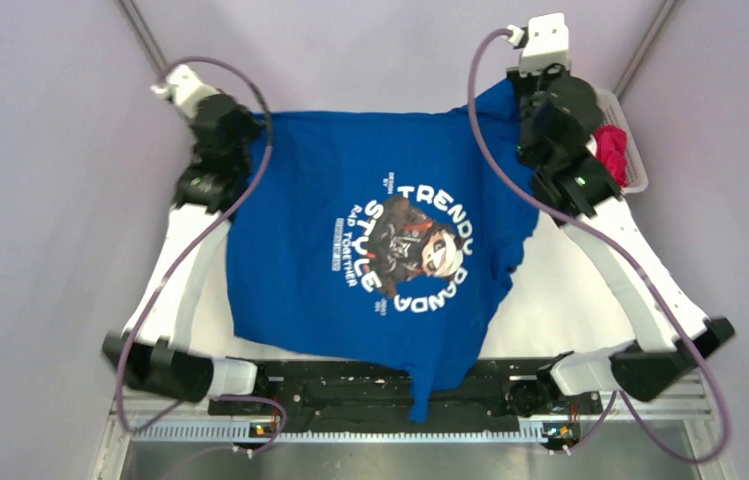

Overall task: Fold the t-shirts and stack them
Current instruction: Flatten out the tshirt, then fold the flattened tshirt in 1/3 of the way

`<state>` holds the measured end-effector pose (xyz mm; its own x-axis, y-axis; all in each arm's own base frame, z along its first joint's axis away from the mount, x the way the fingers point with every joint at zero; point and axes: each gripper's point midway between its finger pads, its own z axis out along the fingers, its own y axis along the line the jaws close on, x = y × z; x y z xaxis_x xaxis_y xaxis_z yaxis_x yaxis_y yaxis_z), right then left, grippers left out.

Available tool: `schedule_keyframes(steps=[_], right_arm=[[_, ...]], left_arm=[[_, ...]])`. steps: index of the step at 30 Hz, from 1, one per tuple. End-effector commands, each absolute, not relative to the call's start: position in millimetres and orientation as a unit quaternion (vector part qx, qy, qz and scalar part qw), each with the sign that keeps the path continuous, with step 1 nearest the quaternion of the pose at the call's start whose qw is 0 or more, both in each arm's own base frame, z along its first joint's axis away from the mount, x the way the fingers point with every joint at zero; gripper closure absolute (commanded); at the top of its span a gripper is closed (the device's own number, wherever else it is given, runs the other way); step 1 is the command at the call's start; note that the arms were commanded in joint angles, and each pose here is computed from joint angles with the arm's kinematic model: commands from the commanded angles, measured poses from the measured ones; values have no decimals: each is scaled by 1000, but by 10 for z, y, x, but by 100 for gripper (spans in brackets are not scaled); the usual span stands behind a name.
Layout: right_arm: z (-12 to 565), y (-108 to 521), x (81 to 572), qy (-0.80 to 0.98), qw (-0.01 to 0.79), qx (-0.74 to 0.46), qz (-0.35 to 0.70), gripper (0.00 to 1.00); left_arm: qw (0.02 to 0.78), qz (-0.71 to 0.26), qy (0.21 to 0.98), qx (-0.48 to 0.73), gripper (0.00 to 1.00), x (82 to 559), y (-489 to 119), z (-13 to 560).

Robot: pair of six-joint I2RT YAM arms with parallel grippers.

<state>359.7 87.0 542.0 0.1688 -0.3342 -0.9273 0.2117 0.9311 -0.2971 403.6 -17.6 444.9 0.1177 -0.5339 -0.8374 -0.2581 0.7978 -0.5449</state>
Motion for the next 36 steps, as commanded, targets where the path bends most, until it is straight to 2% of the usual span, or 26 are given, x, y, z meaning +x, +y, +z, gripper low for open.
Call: schedule_keyframes(steps=[1, 5, 9, 13, 17, 21, 25, 30, 36], right_arm=[[4703, 699, 4303, 666, 728, -16, -162, 100], [3680, 638, 5148, 732, 663, -14, -156, 100], [2796, 732, 5738, 777, 609, -41, -151, 100], [2222, 799, 6191, 798, 577, -65, -159, 100], [2005, 789, 6370, 805, 564, -69, -169, 100], [1934, 776, 6331, 811, 556, -72, -170, 100], [2048, 704, 6085, 820, 542, -67, -171, 100], [2205, 706, 5529, 840, 519, -84, -135, 100], [2054, 772, 4839, 879, 452, -114, -103, 100]], left_arm=[[635, -14, 701, -324, 100, 4718, -109, 3423], [574, 24, 757, -311, 100, 5413, -253, 2597], [532, 50, 789, -304, 100, 5884, -319, 1998], [526, 53, 793, -301, 100, 6216, -310, 1738], [533, 43, 793, -292, 100, 6419, -308, 1648], [533, 35, 794, -289, 100, 6465, -320, 1629], [526, 28, 799, -291, 100, 6381, -338, 1638], [522, 17, 800, -295, 100, 6153, -340, 1649], [506, -1, 808, -302, 100, 5815, -365, 1567]])
